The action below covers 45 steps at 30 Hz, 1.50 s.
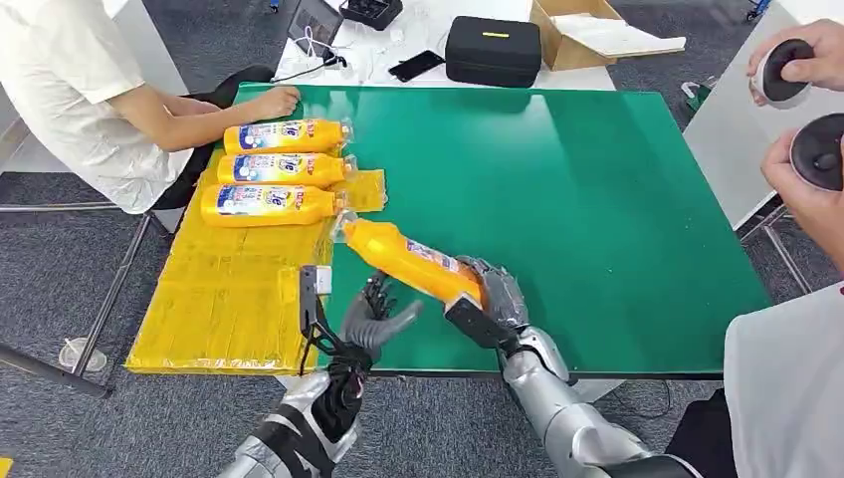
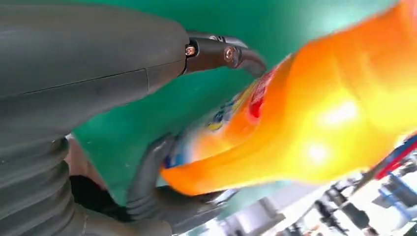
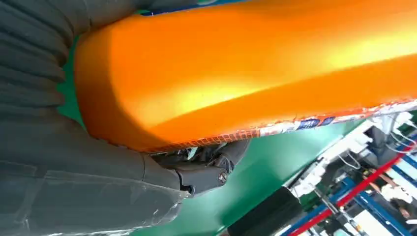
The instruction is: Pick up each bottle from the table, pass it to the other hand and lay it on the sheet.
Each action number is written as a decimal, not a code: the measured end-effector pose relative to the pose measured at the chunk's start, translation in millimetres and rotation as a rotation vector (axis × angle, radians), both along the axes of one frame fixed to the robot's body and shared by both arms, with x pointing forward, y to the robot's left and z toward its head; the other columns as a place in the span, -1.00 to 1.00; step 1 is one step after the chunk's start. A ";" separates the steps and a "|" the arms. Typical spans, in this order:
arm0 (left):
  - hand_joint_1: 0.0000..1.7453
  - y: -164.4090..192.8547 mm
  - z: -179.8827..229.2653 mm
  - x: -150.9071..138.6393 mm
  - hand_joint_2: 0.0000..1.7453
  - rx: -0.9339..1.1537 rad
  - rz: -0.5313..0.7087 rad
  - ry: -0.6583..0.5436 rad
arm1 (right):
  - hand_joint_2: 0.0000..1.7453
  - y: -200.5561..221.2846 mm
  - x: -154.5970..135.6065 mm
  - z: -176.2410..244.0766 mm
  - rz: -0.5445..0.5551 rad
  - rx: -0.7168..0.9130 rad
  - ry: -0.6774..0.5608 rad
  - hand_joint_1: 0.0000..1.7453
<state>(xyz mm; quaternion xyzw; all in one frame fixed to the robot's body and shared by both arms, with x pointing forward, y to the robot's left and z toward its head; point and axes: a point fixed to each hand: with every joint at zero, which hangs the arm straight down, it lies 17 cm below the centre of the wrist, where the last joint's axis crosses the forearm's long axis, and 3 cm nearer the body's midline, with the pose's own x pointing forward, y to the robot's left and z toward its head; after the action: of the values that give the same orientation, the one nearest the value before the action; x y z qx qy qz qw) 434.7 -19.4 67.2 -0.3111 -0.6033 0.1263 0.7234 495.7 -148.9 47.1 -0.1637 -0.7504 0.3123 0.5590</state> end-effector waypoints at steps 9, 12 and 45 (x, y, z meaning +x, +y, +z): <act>-1.00 14.3 3.7 10.9 1.00 -0.031 0.058 0.017 | 1.00 11.9 -1.8 6.3 0.023 0.019 -0.014 1.00; -1.00 20.1 4.9 13.8 1.00 -0.030 0.088 0.012 | 1.00 12.9 -1.7 7.6 0.023 0.025 -0.016 1.00; -1.00 8.8 55.4 12.8 1.00 -0.335 0.048 -0.021 | 1.00 90.3 -32.6 49.8 0.174 0.217 -0.080 0.96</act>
<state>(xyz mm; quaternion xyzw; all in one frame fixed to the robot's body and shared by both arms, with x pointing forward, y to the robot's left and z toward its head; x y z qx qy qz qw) 447.5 -10.6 122.6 -0.4143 -0.5887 0.2387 0.6518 463.2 -58.6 96.9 -0.0491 -0.8128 0.2698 0.5139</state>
